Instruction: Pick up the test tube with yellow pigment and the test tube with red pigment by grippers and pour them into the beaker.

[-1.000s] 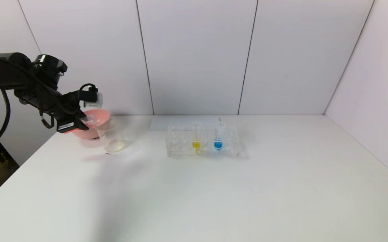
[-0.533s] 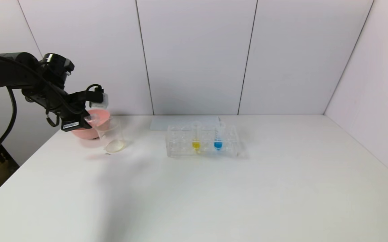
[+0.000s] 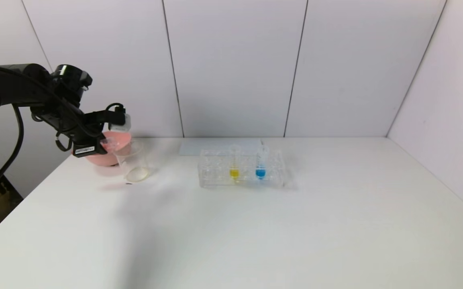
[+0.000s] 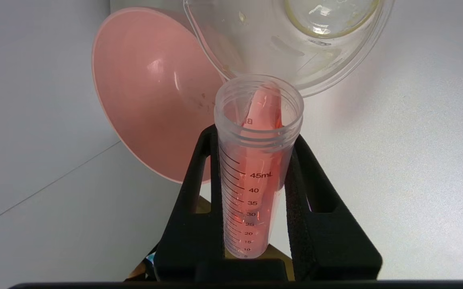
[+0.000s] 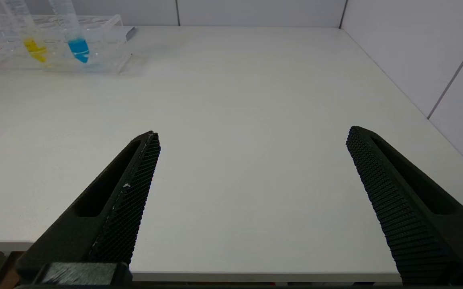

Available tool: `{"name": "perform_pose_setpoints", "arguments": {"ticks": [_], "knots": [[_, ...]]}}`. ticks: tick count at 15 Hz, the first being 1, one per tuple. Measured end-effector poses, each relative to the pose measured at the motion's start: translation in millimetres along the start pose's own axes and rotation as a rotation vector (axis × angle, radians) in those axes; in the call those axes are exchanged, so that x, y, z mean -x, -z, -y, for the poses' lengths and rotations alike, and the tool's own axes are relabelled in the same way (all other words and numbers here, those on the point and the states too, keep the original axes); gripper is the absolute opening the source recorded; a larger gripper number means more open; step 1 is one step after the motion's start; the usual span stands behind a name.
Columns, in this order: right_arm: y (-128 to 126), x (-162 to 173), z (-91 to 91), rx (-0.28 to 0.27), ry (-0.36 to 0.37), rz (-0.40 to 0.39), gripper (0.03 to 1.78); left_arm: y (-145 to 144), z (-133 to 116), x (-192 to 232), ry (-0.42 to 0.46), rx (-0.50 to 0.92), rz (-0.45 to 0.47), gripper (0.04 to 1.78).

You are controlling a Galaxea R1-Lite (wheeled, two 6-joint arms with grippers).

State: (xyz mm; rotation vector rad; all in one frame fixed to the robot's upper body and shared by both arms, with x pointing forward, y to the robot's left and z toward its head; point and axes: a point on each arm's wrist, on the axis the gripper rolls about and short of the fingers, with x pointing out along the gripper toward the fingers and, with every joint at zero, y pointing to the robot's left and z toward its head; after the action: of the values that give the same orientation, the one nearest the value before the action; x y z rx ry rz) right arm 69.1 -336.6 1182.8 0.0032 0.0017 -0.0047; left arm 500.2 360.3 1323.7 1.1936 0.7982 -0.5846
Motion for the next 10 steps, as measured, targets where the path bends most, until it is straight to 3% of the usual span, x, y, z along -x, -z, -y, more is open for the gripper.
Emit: {"name": "perform_pose_setpoints", "arguments": {"ticks": [10], "knots": [[0.0,0.0,0.0,0.000,0.000,0.000,1.70,-5.8,0.9,-4.5,-0.015,-0.062,-0.058,0.45]]}}
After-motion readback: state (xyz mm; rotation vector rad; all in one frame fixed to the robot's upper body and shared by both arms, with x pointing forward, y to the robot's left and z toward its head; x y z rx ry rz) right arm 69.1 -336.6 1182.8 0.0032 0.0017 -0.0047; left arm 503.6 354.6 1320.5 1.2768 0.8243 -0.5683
